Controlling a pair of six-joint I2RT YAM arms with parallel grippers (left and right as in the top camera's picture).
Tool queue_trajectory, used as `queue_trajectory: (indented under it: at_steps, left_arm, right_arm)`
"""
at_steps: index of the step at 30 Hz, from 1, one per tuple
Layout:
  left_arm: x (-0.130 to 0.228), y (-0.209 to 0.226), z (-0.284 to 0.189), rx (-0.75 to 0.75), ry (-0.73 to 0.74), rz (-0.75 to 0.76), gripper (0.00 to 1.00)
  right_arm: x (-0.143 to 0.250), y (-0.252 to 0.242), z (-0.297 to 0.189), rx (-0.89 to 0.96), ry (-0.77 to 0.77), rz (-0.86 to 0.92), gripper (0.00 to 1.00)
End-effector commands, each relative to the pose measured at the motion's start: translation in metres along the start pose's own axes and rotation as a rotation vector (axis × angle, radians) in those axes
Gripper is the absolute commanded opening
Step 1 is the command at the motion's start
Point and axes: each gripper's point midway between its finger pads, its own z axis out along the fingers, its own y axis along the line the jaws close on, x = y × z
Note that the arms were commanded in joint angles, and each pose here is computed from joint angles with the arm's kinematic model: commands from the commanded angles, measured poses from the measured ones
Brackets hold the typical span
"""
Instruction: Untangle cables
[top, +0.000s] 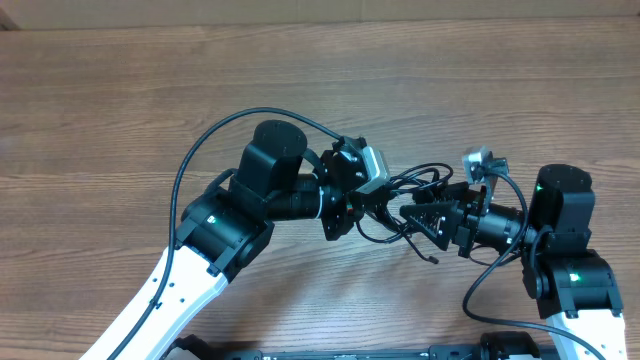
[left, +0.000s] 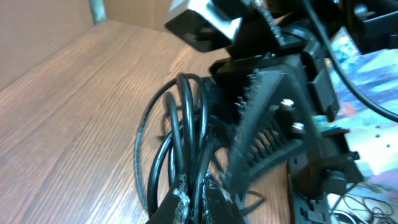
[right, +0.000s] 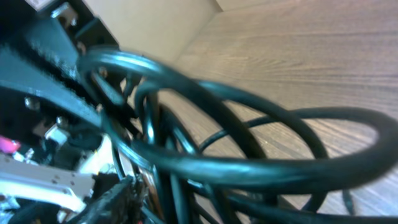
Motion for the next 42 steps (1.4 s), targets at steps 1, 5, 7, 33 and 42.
queue_trajectory:
  at_steps: [1,5,7,33,42]
  left_arm:
    - [-0.013,0.008,-0.005,-0.072,-0.022,-0.006,0.04]
    - [-0.013,0.010,-0.006,-0.082,-0.021,-0.009,0.04]
    - [-0.013,0.009,-0.006,-0.082,-0.021,-0.009,0.08]
    - [0.042,0.026,-0.008,-0.219,0.139,-0.608,0.69]
    - [0.054,0.028,0.018,-0.193,0.181,-0.639,0.66]
  right_arm:
    - [-0.006,0.007,-0.002,-0.015,-0.010,-0.032,0.12]
    - [-0.006,0.006,-0.002,-0.015,-0.010,-0.032,0.04]
    - [-0.006,0.005,-0.002,-0.005,-0.012,-0.032,0.04]
    - [-0.007,-0.012,-0.003,0.094,-0.024,0.044,0.04]
    - [-0.006,-0.012,-0.003,0.093,-0.023,0.044,0.04]
